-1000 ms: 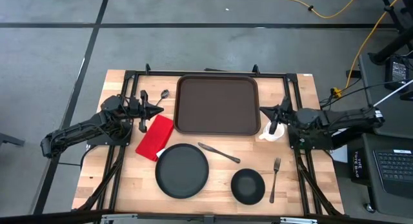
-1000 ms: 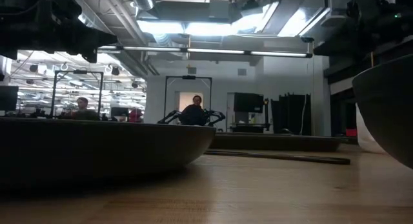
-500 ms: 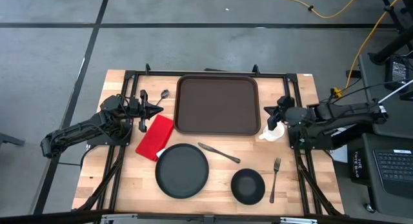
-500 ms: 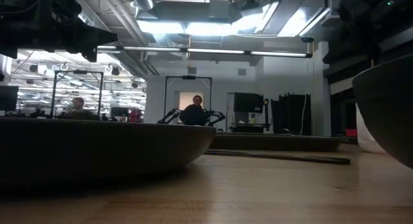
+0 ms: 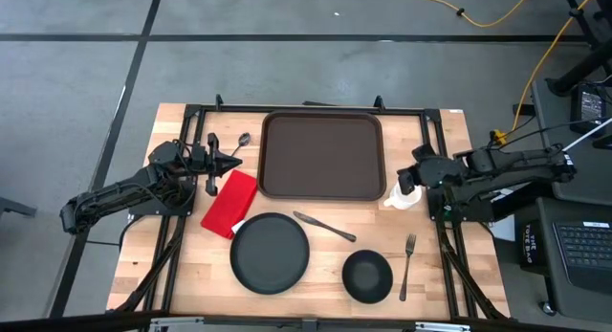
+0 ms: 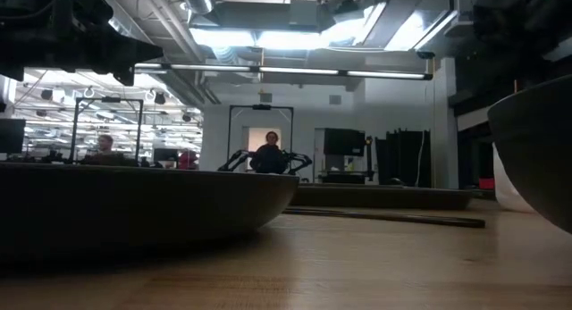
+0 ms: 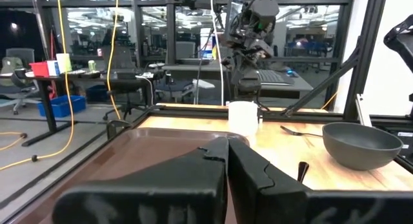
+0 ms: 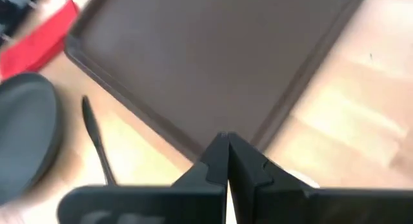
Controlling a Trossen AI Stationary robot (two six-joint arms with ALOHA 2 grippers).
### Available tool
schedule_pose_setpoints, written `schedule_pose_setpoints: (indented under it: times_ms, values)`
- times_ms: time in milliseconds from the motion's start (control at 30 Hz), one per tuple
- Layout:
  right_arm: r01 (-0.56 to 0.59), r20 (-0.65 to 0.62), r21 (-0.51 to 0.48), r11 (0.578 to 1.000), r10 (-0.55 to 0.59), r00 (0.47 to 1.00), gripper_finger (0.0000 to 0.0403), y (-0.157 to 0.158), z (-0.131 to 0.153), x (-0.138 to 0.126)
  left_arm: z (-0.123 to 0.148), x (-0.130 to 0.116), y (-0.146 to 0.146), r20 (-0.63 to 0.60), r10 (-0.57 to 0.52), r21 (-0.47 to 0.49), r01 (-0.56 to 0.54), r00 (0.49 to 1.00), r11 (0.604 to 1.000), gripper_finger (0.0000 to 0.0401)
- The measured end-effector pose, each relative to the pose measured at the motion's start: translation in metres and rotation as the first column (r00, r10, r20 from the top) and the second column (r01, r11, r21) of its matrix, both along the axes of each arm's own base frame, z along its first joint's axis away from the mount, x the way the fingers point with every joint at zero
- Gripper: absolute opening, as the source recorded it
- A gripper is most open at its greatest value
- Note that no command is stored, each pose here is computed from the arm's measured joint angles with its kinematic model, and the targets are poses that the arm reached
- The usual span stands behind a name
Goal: Set up tray
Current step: Put the white mug on the brown serving tray
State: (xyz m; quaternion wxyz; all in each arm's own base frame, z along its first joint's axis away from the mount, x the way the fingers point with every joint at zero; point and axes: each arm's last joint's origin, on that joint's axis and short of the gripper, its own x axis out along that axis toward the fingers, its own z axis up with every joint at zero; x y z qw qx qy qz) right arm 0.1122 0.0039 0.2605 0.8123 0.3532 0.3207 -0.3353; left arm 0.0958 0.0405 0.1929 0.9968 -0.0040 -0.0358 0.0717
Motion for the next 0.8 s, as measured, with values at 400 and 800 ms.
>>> schedule_pose_setpoints:
  times_ms: [400,800]
  values:
    - [0.183,-0.196,0.225,0.957,-0.139,0.971,0.0006,0.002,-0.012,-0.019,0.000,-0.001,0.003,0.003,0.090,-0.006,-0.090,0.996,0.996,0.0004]
    - [0.121,-0.240,0.190,0.974,-0.074,0.968,0.0006,0.002,-0.014,-0.016,0.000,-0.001,0.003,0.003,0.090,-0.006,-0.090,0.996,0.996,0.0004]
